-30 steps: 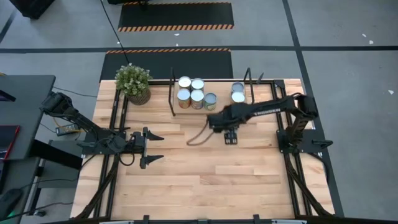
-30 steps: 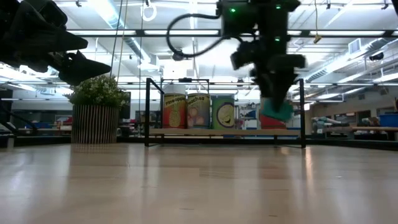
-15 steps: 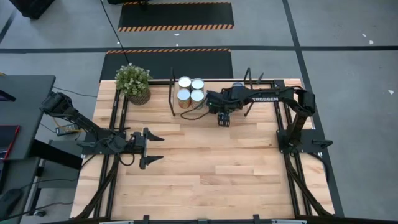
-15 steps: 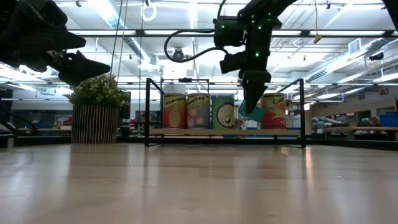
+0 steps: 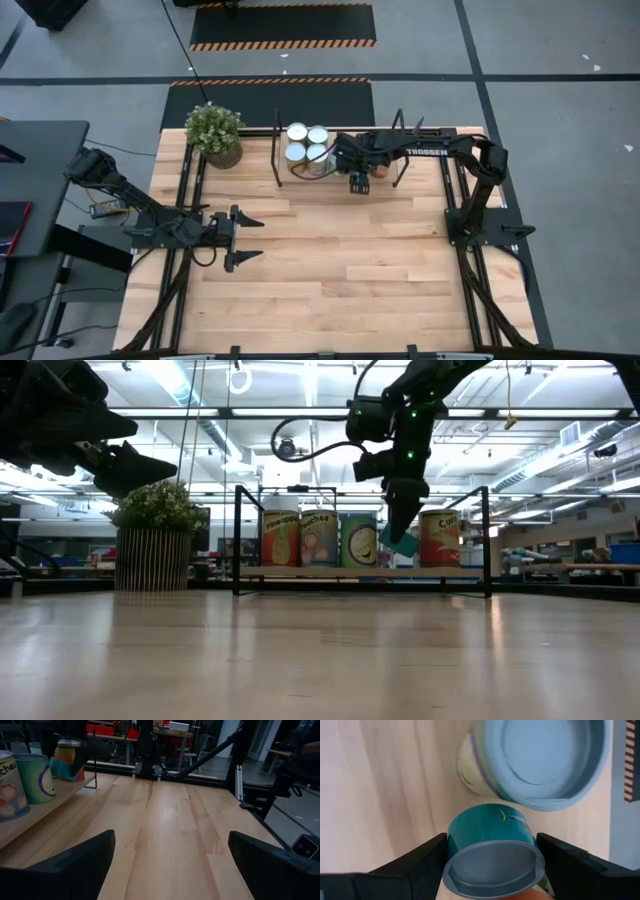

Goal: Pick and place cans onto a shelf
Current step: Put the blue canned tuna can on the shelf, then return to Home Position

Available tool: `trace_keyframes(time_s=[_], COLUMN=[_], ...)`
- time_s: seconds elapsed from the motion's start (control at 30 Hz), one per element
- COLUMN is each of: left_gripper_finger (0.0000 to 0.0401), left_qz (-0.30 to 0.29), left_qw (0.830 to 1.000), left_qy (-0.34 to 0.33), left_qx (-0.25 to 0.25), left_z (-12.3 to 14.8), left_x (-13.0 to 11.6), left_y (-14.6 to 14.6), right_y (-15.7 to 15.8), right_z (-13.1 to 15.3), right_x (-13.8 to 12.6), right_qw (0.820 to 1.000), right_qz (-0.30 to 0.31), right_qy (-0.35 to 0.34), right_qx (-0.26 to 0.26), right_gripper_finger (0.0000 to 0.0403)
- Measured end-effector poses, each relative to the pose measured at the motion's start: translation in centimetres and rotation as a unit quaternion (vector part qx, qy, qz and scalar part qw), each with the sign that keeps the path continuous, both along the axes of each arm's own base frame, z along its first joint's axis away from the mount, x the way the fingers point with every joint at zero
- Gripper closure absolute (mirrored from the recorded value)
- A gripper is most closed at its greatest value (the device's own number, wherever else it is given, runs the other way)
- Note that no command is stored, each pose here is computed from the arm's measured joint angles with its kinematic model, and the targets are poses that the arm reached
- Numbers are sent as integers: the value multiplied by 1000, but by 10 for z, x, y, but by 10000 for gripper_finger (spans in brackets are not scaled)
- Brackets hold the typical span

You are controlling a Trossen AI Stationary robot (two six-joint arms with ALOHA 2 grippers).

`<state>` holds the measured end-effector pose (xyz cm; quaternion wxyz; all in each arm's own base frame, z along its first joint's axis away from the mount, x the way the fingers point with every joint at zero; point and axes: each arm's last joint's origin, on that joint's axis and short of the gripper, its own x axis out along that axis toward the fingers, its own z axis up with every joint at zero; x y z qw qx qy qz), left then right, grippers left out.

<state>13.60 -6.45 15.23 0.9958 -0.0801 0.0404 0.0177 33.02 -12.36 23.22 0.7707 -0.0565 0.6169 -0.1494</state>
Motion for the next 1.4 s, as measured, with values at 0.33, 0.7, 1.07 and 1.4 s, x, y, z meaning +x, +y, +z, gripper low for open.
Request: trace_keyframes(time_s=[0.33, 0.7, 1.07, 1.4], left_gripper_finger=[5, 5, 5, 10], left_qz=[0, -4, 3, 7], left_qw=[1000, 1000, 998, 994], left_qy=[0, 0, -56, -109], left_qx=[0, 1, 29, 6], left_z=[0, 0, 17, 33], left_x=[0, 0, -6, -17], left_y=[0, 0, 4, 11], right_y=[-11, 0, 58, 110], right_z=[0, 27, 78, 76], right_x=[-3, 1, -31, -81], right_qw=[1000, 1000, 996, 964], right_qz=[-15, -20, -37, -19], right_qy=[-3, 9, -87, -265], right_qx=[-11, -18, -7, 7], right_gripper_finger=[50, 41, 48, 51])
